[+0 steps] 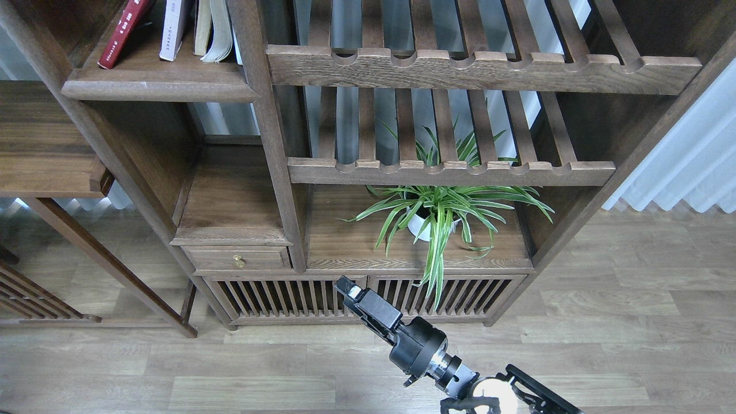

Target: Organize books on shelf

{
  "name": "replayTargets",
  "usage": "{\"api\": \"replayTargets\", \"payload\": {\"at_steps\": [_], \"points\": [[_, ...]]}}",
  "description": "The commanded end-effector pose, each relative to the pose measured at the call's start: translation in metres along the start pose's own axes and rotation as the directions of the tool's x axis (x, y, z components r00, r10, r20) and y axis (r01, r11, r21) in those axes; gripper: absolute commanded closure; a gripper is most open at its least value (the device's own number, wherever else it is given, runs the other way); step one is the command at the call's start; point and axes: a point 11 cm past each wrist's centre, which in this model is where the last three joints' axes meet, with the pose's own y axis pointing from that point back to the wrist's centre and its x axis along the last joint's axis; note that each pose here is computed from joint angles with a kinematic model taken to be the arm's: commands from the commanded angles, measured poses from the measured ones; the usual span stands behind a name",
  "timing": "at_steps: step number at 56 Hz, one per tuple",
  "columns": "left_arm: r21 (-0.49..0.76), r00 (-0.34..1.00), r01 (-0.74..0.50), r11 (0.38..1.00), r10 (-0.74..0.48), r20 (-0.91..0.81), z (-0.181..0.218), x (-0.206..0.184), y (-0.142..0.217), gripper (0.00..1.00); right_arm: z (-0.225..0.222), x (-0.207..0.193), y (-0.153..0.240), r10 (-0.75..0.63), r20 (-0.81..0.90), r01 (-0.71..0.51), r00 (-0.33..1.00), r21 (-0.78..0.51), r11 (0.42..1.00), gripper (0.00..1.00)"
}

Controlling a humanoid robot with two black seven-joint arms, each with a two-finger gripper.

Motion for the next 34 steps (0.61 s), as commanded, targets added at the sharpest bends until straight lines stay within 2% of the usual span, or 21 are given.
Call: {"api": "replayTargets", "payload": {"at_steps": [1, 11, 22, 34], "points": [[0.009, 0.999, 0.008, 1.0, -0.008, 0.042, -0.004, -0.01, -0.024, 0.98, -0.001, 0.0, 0.0, 0.0, 0.0, 0.0, 1.0, 0.003, 1.0, 0.0], [0.036, 0.993, -0.015, 0.999, 0.011, 0.118, -0.009, -0.016, -0.053, 0.98, -0.002, 0.0, 0.0, -0.001, 0.003, 0.001, 1.0, 0.013, 1.0, 0.0], [0.058, 0.996, -0.032, 0.998, 0.027, 0.08, -0.029, -0.017, -0.067, 0.98, -0.008, -0.001, 0.0, -0.003, 0.0, 0.002, 1.0, 0.031, 1.0, 0.0], [-0.027, 0.998, -0.03, 0.999, 0.032, 0.047, -0.033, -0.021, -0.073, 0.99, -0.008, -0.001, 0.0, -0.004, -0.001, 0.004, 1.0, 0.03, 1.0, 0.0]]}}
